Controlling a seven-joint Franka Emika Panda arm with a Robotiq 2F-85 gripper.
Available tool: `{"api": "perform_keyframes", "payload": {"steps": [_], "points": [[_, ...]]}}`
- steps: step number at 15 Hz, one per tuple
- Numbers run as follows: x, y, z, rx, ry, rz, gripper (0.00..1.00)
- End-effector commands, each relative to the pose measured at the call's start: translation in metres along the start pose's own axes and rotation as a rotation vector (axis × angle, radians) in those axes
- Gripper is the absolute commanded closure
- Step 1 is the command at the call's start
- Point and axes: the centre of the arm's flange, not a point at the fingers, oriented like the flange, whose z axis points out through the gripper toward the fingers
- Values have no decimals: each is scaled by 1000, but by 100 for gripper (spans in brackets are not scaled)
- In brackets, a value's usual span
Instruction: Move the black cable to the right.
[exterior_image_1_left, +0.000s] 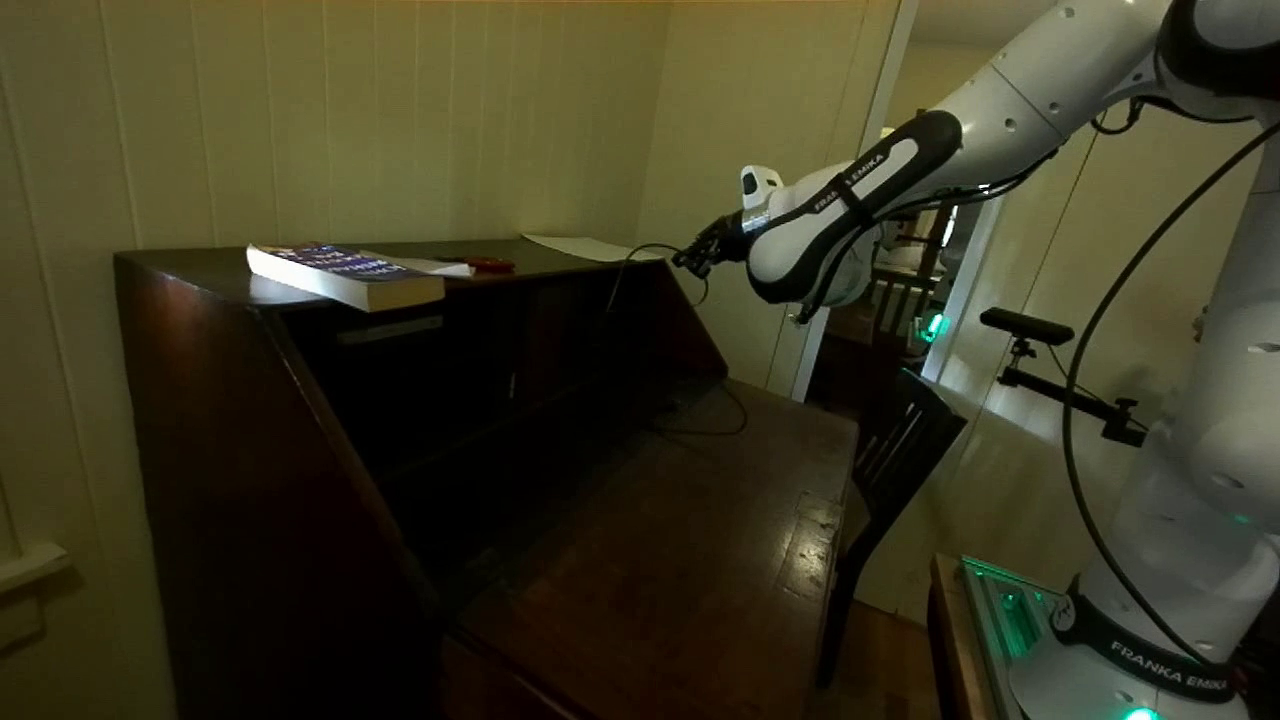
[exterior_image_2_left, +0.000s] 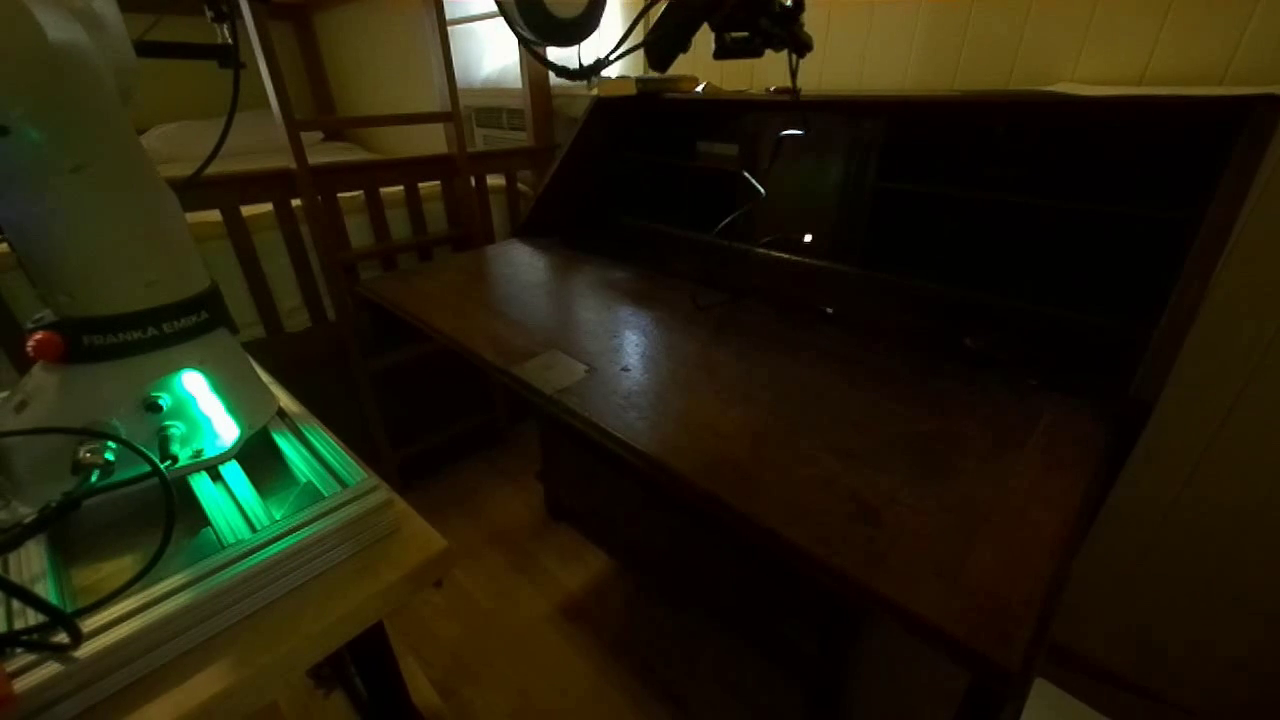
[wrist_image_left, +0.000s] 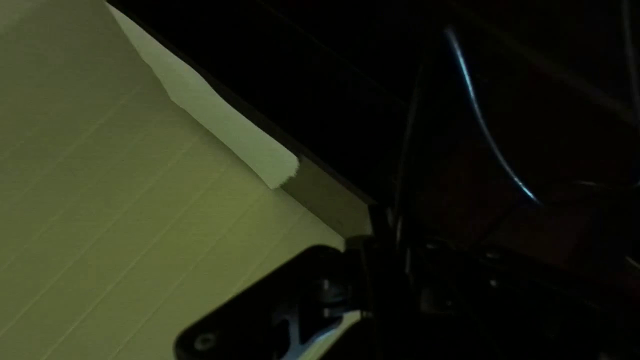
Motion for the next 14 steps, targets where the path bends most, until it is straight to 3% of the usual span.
{"api": "perform_keyframes", "payload": {"steps": [1, 4, 6, 10, 11, 12, 14], "points": [[13, -21, 3, 136, 131, 75, 99], [46, -62, -8, 279, 220, 90, 99], [60, -108, -15, 392, 249, 76, 99], [49, -178, -16, 630, 259, 31, 99], [44, -183, -20, 682, 262, -11, 70], [41, -181, -25, 726, 264, -62, 68], [30, -167, -40, 737, 307, -116, 56]]}}
